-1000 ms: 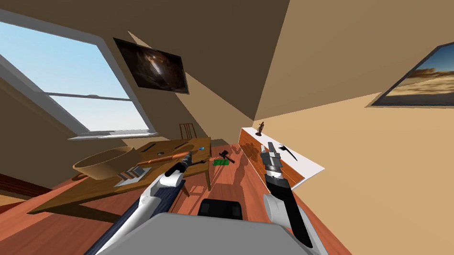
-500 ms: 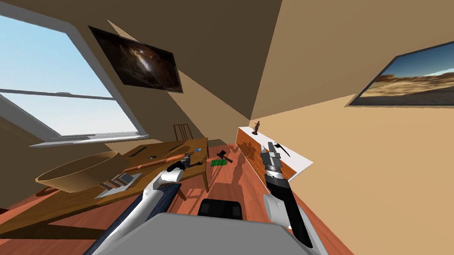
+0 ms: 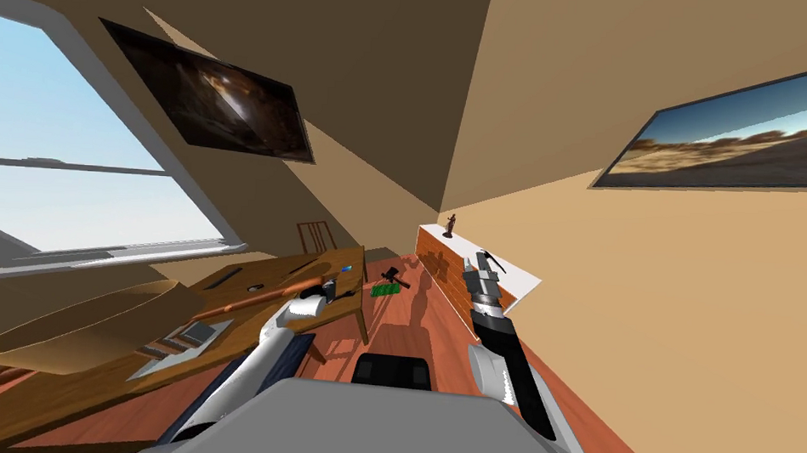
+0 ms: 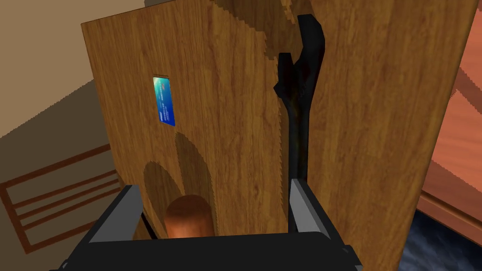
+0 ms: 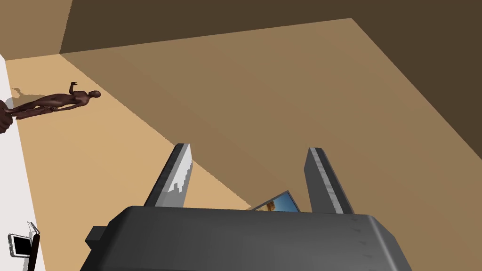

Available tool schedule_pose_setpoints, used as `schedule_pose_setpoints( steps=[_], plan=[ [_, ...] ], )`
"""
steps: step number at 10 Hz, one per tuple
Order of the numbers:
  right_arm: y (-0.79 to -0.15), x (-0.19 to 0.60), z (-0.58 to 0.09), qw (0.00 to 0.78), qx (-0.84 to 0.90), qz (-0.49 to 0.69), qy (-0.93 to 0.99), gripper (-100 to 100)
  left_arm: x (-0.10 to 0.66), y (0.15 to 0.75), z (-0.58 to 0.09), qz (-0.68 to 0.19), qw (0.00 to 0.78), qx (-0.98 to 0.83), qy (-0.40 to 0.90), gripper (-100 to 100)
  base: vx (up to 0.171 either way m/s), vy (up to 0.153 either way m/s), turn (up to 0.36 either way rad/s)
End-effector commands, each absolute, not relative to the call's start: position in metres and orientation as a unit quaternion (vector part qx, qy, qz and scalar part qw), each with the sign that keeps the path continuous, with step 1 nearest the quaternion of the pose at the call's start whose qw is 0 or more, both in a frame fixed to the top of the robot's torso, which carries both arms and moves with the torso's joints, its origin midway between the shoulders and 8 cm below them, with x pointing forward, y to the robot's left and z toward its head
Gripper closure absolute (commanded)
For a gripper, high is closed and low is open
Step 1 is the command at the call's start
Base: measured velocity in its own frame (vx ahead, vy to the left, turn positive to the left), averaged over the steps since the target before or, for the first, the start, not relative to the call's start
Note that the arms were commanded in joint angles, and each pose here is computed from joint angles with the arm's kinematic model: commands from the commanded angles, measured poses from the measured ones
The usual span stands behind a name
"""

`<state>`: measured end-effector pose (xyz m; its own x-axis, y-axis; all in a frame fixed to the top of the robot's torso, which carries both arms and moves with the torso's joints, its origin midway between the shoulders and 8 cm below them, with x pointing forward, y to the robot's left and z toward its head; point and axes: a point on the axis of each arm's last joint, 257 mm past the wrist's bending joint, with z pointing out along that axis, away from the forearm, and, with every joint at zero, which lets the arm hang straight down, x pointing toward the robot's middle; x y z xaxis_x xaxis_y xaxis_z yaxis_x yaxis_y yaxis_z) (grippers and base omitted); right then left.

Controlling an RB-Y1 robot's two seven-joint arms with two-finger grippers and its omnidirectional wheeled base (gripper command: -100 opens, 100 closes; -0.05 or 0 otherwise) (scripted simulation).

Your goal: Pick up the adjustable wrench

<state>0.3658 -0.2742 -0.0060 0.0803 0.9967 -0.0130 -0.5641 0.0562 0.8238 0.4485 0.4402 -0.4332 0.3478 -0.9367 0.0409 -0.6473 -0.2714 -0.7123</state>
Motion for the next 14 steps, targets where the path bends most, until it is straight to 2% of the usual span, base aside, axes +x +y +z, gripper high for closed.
schedule_pose_setpoints(
  steps=[1,14],
  plan=[
    [-0.274,0.366,-0.006,0.653,0.338,0.598,0.320,0,0.448,0.447,-0.440,-0.220,0.288,-0.778,0.513,-100,0.012,0.010,-0.157],
    [-0.274,0.366,-0.006,0.653,0.338,0.598,0.320,0,0.394,0.464,-0.504,-0.100,0.153,-0.861,0.475,-100,0.010,0.022,-0.096]
  ],
)
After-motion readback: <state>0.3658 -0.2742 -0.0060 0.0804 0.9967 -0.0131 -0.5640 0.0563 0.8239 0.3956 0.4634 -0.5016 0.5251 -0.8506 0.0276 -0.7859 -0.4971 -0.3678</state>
